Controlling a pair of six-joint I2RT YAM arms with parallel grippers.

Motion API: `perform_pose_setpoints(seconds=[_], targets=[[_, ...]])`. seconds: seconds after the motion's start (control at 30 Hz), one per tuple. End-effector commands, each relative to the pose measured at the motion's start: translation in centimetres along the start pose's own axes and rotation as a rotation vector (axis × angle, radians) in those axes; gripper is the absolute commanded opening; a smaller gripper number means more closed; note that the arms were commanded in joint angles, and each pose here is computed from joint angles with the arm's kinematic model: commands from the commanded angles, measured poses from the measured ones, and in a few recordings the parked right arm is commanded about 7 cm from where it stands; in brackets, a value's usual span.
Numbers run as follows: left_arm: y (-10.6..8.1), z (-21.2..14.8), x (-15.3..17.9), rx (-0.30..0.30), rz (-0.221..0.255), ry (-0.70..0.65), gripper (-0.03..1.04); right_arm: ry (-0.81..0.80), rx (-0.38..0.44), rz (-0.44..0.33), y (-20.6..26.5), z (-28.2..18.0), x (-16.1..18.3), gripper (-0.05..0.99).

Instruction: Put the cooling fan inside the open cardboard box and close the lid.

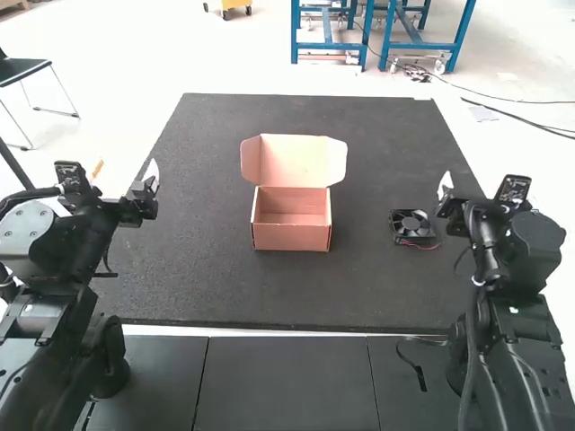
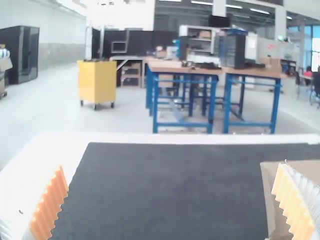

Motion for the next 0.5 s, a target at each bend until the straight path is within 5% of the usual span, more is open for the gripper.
perform_pose_setpoints(seconds=[0.0, 0.3, 0.47], targets=[[0.6, 1.1, -2.5, -0.022, -0.009, 0.006, 0.96, -0.031, 0.002, 0.008, 0.7, 0.9, -3.6, 0.91], [1.3, 6.8, -4.7, 0.002, -0.024, 0.181, 0.96, 0.179, 0.079, 0.12, 1.4, 7.4, -8.3, 0.91], [0.0, 9.2, -5.2, 0.158, -0.053, 0.255, 0.96, 0.332, 0.119, 0.08, 1.4, 9.8, -9.0, 0.91]])
Point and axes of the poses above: each hand's point on the last joint's axis, 136 mm out from that joint toward the fingers, its own z axis out along the fingers, its own y axis along the line the jaws close on, x = y × z, the point moved 6 cm from there along -z, back along the fingers, and after that the axes turned 9 degrees about z, right-handed, at the moved point
